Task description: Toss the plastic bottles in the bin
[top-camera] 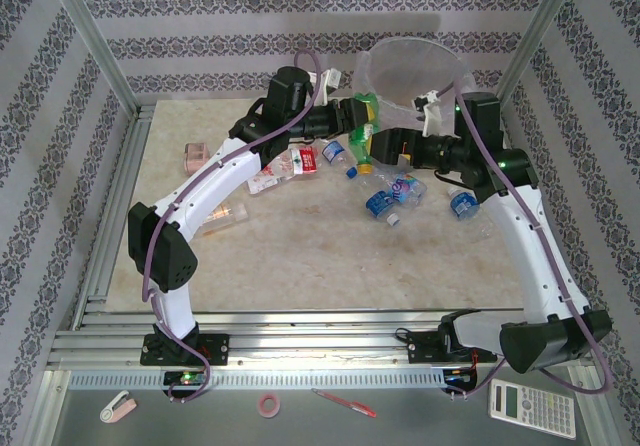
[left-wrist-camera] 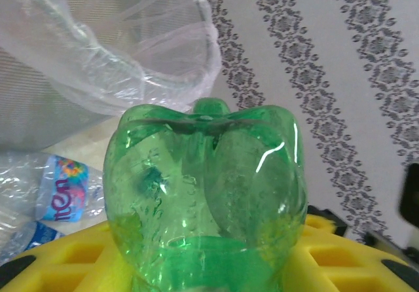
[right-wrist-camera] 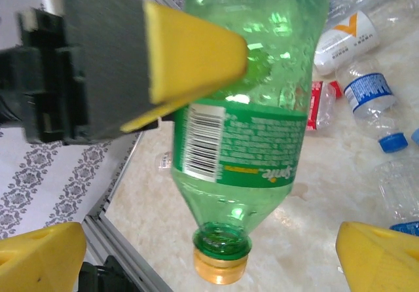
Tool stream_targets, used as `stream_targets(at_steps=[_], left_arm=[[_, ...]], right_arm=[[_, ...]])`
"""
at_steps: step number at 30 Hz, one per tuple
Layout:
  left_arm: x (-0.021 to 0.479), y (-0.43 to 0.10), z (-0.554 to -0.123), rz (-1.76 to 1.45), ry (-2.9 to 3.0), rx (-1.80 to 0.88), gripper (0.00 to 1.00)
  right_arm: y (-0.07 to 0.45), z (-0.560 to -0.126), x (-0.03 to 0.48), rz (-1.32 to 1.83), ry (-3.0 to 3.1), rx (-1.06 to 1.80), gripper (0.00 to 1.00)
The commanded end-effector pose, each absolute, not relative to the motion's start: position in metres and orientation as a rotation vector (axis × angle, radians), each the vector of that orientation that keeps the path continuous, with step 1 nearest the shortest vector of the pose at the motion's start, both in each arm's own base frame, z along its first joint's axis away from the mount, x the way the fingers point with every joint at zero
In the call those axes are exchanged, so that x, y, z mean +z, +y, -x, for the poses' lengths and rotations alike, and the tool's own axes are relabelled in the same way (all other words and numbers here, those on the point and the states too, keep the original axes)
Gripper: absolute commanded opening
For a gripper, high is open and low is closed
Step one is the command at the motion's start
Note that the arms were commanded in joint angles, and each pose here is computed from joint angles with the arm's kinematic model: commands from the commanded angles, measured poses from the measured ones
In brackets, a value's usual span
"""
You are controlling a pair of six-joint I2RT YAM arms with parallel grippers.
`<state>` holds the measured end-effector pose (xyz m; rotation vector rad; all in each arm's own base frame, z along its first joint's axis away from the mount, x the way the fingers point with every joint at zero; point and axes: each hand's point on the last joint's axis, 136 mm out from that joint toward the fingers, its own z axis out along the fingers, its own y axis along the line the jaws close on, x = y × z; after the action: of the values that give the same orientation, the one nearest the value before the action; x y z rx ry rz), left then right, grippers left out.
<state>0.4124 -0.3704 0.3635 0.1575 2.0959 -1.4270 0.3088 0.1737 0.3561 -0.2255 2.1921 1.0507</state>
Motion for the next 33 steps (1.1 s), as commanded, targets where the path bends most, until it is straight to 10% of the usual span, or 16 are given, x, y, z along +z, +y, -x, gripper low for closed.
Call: stream_targets(at_steps=[1, 33], left_arm=[[0.412, -0.370, -0.400, -0.215, 1.945, -1.554, 0.44], [0.418, -0.389, -0.365, -0.330, 1.883, -1.713, 0.42]], right_arm=[[0.181, -0.308, 0.349, 0.272, 2.196, 1.063, 0.98], [0.199, -0.316, 0.341, 0.313, 2.160, 1.144, 0.74]])
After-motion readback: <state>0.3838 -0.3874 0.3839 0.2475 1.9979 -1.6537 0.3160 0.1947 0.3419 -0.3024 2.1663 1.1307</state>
